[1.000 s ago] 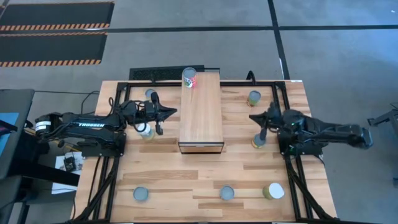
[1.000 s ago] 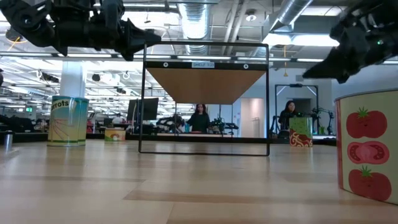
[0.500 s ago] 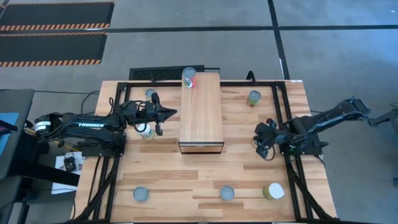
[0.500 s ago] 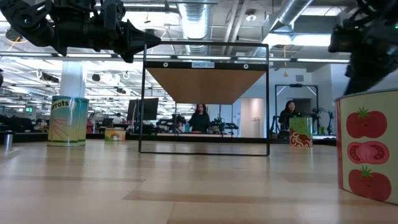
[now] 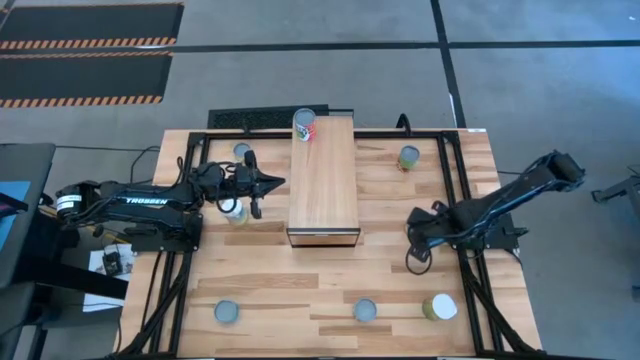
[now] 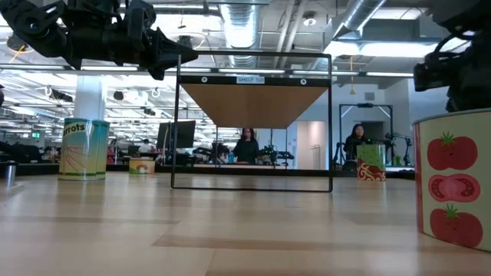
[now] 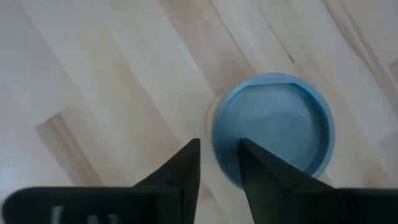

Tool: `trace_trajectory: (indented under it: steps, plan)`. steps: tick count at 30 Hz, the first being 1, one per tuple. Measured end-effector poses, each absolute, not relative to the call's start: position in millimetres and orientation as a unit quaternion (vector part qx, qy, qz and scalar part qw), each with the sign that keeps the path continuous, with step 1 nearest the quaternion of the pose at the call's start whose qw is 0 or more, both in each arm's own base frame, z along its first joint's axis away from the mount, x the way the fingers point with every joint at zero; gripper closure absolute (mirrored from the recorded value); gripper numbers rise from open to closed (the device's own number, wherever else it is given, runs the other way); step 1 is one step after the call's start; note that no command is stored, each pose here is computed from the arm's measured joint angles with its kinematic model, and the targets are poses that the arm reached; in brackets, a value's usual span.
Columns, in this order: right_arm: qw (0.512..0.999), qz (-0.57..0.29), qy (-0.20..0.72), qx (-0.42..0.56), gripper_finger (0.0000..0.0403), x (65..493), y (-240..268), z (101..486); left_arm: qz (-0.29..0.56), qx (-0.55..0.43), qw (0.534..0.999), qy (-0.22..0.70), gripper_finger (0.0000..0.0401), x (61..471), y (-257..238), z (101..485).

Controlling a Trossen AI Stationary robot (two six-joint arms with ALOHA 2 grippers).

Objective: Pick and place cans onto a shelf
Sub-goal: Put the canned peaches on the shelf

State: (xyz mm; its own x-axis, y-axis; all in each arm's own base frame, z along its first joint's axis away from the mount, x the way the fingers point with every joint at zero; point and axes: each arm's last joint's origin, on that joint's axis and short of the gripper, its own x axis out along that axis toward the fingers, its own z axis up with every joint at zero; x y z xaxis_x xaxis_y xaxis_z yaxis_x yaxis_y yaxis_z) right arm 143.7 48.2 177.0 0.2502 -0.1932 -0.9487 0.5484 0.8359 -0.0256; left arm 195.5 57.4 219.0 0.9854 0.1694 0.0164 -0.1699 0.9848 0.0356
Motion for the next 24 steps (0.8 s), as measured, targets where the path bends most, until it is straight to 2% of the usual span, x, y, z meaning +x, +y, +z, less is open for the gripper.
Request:
trace_trajectory:
  steps: [4,7,11,15,17,24]
  plan:
    - [0.774,-0.252,0.566,0.133,0.0250,146.1,46.9,173.9,0.085,0.019,0.996,-0.004,0.0401,195.5,57.4,218.5]
    - [0.769,-0.257,0.572,0.120,0.0262,148.1,45.2,171.4,0.085,0.019,0.996,-0.001,0.0401,195.5,57.4,218.0]
    - [0.765,-0.250,0.583,0.107,0.0307,152.6,42.9,168.2,0.085,0.019,0.996,0.003,0.0401,195.5,57.4,217.1]
    - [0.770,-0.222,0.589,0.107,0.0372,159.3,41.2,171.2,0.086,0.019,0.996,0.006,0.0401,195.5,57.4,216.7]
    - [0.771,-0.204,0.593,0.108,0.0391,163.7,41.9,178.9,0.086,0.019,0.996,0.006,0.0401,195.5,57.4,216.7]
    - [0.808,-0.157,0.558,0.105,0.0393,186.5,38.5,242.0,0.087,0.019,0.996,0.006,0.0401,195.5,57.5,216.7]
